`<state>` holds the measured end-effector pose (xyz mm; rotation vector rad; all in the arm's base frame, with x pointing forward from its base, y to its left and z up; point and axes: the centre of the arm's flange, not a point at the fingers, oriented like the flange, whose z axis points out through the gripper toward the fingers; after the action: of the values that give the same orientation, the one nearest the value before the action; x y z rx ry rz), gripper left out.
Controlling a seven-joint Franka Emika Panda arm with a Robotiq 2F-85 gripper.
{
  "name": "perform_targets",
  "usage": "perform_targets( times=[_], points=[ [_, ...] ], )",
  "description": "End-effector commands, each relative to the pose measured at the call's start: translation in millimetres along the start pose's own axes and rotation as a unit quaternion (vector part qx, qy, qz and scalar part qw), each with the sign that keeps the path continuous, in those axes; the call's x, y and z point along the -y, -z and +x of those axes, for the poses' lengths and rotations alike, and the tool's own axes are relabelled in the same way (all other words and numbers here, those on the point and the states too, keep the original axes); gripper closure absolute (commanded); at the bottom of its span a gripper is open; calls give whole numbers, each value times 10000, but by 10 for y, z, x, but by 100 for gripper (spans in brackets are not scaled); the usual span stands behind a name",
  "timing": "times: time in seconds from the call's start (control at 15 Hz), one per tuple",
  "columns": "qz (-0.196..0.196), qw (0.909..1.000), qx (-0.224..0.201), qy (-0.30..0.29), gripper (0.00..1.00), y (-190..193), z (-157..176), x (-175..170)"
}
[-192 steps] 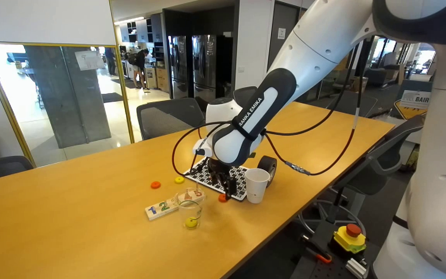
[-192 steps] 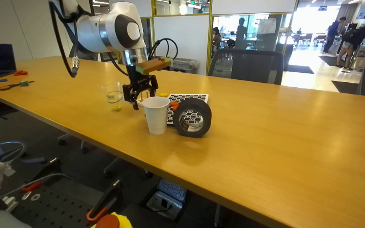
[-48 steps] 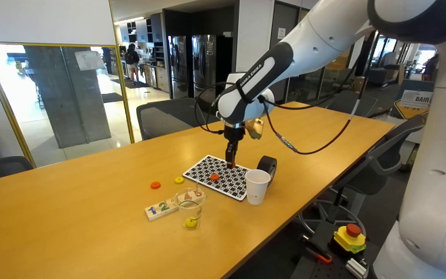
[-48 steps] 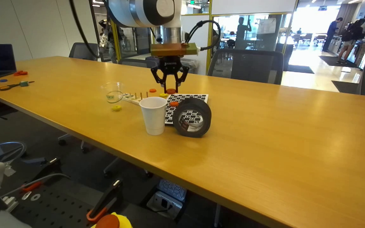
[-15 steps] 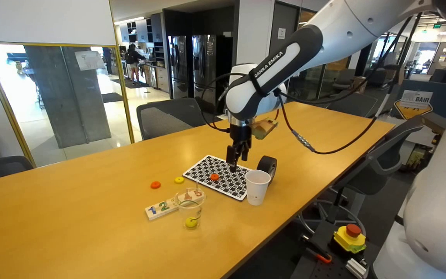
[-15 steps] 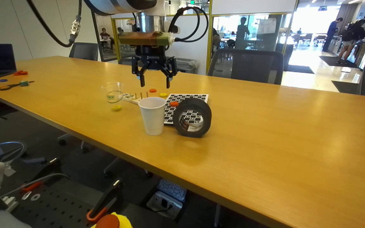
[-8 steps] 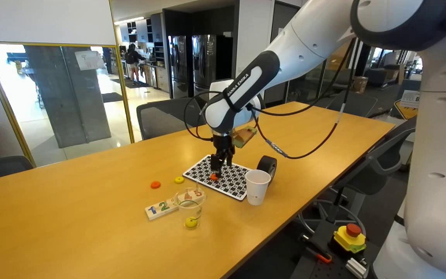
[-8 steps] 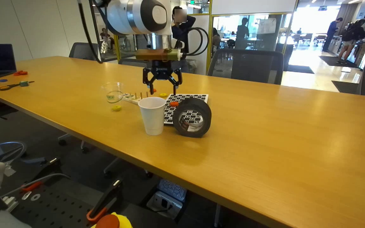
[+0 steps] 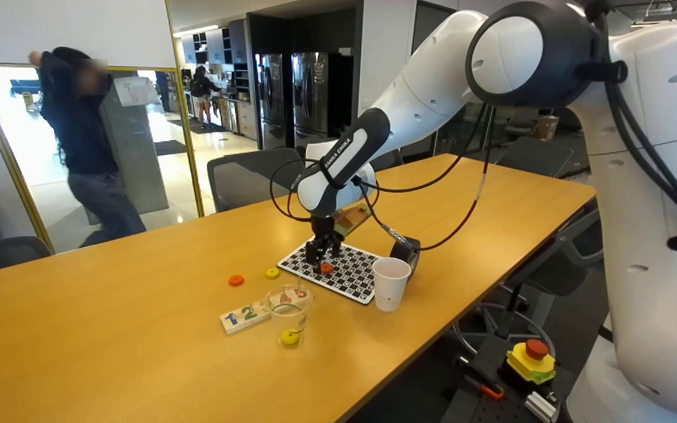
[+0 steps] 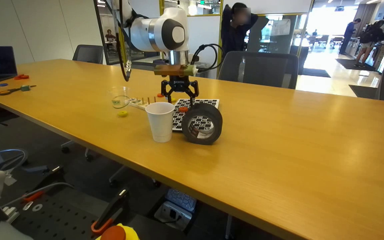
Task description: Put the orange rings in the white cup and put the yellow rings in the clear cup
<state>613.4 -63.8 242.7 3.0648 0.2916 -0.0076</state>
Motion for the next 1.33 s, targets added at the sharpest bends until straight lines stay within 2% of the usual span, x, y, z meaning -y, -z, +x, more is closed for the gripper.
perform_targets(
  times=[0.0,0.6,0.67,0.73,0.8,1.07,1.2,1.27],
  points=[
    [-118,9995,-192,-223,0,-17,124,-22],
    [-155,9988,-252,-385,0,-42,95,-57],
    [-152,9989,-253,-376,25,-44,93,-57],
    [-154,9988,-257,-379,26,-46,92,-59],
    [-152,9988,-256,-379,32,-46,90,-63],
    [-147,9988,-241,-391,65,-58,86,-72],
    [-146,9988,-228,-398,78,-70,83,-77],
    [-144,9988,-234,-399,82,-66,87,-78]
  ],
)
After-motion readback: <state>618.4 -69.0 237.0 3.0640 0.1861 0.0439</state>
